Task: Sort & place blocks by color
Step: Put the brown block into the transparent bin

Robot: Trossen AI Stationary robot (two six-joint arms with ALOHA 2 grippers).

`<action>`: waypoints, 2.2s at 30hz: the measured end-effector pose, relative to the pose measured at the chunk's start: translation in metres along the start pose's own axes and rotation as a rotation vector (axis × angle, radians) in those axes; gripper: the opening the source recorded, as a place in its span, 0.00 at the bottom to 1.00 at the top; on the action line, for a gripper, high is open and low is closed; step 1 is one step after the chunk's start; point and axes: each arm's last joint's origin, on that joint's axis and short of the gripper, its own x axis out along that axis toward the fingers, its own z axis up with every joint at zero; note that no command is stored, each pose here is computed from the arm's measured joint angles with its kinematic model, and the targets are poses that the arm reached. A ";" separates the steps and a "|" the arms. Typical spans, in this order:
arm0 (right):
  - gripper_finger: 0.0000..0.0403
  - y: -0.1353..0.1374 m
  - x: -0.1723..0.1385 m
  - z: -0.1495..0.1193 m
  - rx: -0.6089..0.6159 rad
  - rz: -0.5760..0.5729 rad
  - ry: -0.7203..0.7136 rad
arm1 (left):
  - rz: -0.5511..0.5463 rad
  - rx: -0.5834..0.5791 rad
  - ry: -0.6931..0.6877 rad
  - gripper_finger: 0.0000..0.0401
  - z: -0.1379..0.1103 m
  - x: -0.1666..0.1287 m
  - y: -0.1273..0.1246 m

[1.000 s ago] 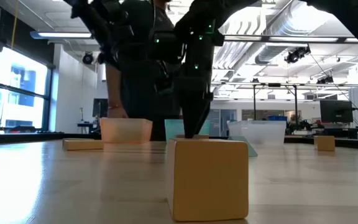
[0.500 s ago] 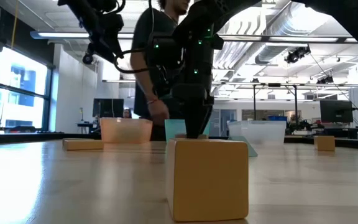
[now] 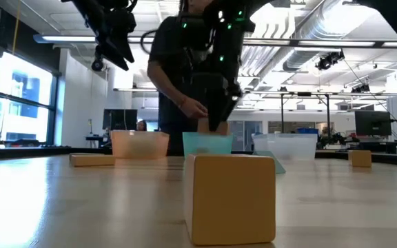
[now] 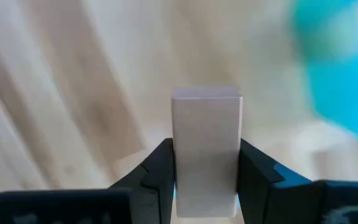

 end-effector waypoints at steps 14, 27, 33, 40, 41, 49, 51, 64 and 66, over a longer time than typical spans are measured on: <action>0.26 -0.070 -0.058 -0.013 0.134 -0.273 -0.031 | -0.065 0.062 0.023 0.63 0.000 0.004 -0.024; 0.26 -0.152 -0.046 -0.075 0.396 -0.273 0.006 | -0.128 0.126 0.049 0.63 -0.001 0.006 -0.048; 0.26 -0.189 -0.039 -0.095 0.555 -0.232 -0.049 | -0.155 0.164 0.050 0.63 -0.002 0.006 -0.058; 0.26 -0.212 -0.015 -0.114 0.657 -0.108 -0.052 | -0.163 0.098 0.059 0.63 -0.002 0.006 -0.064; 0.26 -0.214 -0.014 -0.117 0.665 -0.104 -0.045 | -0.163 0.085 0.060 0.63 -0.002 0.006 -0.065; 0.26 -0.219 -0.003 -0.119 0.673 -0.063 -0.032 | -0.186 0.091 0.068 0.63 -0.004 0.007 -0.075; 0.26 -0.219 0.004 -0.119 0.672 -0.058 -0.008 | -0.198 0.104 0.070 0.63 -0.004 0.006 -0.079; 0.30 -0.223 0.018 -0.121 0.624 -0.061 0.048 | -0.327 0.230 0.116 0.63 -0.017 0.002 -0.127; 0.38 -0.223 0.018 -0.121 0.612 -0.071 0.048 | -0.347 0.226 0.130 0.63 -0.020 0.000 -0.135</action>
